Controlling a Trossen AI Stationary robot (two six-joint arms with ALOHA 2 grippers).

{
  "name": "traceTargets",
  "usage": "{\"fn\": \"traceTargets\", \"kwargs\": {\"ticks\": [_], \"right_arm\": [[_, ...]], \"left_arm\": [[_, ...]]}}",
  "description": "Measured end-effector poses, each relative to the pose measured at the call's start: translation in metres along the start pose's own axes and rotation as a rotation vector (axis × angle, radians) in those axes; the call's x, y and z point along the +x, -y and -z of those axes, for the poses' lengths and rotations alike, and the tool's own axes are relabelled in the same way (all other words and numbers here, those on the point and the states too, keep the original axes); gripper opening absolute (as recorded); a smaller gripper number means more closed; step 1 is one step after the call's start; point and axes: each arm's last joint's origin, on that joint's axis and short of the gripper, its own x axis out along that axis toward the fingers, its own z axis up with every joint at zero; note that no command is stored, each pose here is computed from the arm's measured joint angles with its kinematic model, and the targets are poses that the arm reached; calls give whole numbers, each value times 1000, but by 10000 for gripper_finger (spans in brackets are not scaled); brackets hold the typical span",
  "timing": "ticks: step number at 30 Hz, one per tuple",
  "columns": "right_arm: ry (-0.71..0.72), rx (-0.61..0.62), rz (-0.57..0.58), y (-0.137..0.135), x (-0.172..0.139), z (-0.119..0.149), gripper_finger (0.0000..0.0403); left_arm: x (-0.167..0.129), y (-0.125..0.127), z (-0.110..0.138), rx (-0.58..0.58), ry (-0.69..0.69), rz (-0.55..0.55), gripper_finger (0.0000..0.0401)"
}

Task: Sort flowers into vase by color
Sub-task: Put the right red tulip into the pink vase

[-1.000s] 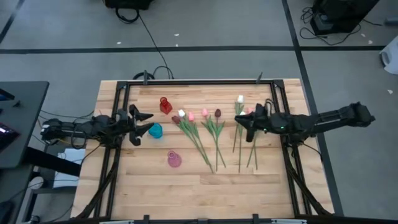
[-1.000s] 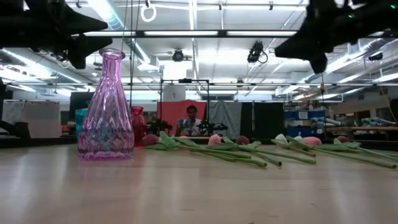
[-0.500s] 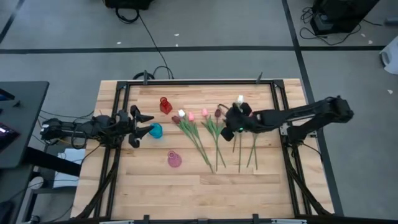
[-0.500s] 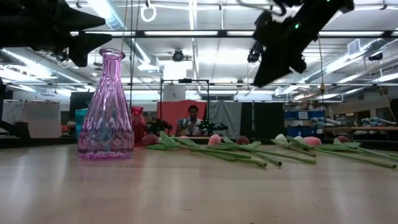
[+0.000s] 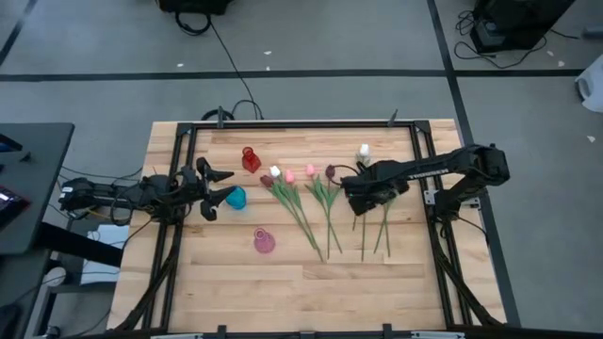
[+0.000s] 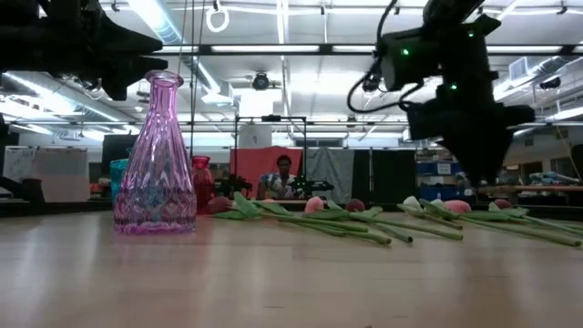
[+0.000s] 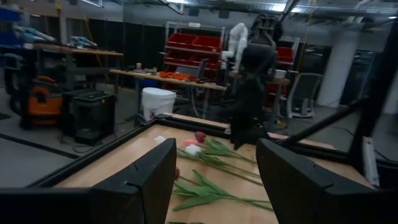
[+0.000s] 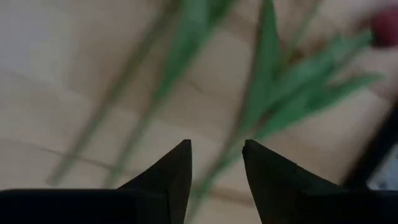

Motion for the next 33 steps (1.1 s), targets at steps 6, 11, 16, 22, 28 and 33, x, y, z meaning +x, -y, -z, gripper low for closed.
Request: {"fn": "traceTargets", "kwargs": {"ticks": [6,11,16,22,28,33], "right_arm": [[-132,44,39,10,7,4,140],[-152,48,62,15,18,7,124],[-137,64,13,18,35,9,118],[-108,113,-27,22,42,7,117],[-122,136,4,30,57,13,116],[-119,140,-14,32,62,15,114]], "left_arm": [[0,0,0,1,0,-5,227],[0,0,0,1,0,-5,227],[0,0,0,1,-1,-5,227],[0,0,0,1,-2,-5,227],[0,0,0,2,-3,-5,227],[0,0,1,2,-5,-5,227]]}}
